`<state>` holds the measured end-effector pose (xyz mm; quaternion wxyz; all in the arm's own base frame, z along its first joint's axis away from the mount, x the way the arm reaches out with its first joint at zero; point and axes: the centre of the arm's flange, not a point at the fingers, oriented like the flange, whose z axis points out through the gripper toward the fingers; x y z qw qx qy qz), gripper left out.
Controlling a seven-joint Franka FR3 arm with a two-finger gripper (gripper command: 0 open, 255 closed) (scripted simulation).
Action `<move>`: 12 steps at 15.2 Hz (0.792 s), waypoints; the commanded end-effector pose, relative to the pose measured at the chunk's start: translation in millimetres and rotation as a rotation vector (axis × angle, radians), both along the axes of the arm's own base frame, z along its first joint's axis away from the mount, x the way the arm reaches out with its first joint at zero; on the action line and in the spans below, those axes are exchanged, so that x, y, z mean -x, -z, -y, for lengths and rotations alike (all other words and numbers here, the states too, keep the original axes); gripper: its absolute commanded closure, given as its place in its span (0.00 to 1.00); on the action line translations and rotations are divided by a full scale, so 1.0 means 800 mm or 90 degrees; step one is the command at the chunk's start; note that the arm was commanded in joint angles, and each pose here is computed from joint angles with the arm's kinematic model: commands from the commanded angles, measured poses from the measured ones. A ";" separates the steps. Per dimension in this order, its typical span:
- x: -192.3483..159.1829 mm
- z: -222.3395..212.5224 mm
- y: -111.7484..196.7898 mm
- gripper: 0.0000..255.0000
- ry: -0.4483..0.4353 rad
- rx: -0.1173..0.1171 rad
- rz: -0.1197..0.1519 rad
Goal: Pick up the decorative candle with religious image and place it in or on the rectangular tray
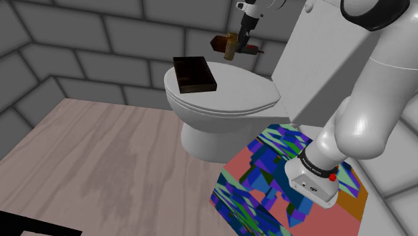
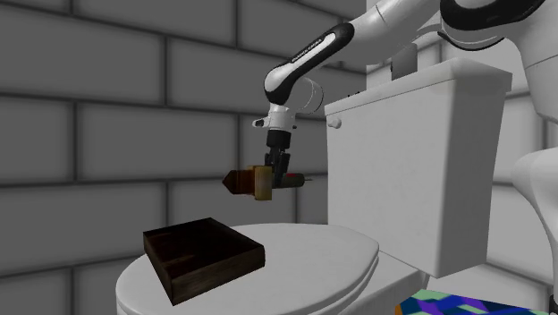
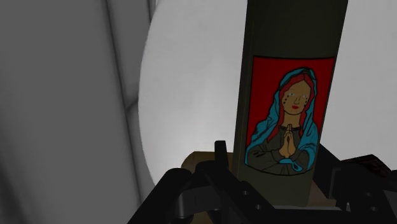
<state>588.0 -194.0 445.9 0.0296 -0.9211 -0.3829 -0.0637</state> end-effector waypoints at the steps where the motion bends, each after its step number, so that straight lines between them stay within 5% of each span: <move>1: -0.012 -0.031 -0.002 1.00 0.001 0.000 0.001; 12: -0.092 -0.194 -0.001 1.00 0.001 0.000 0.001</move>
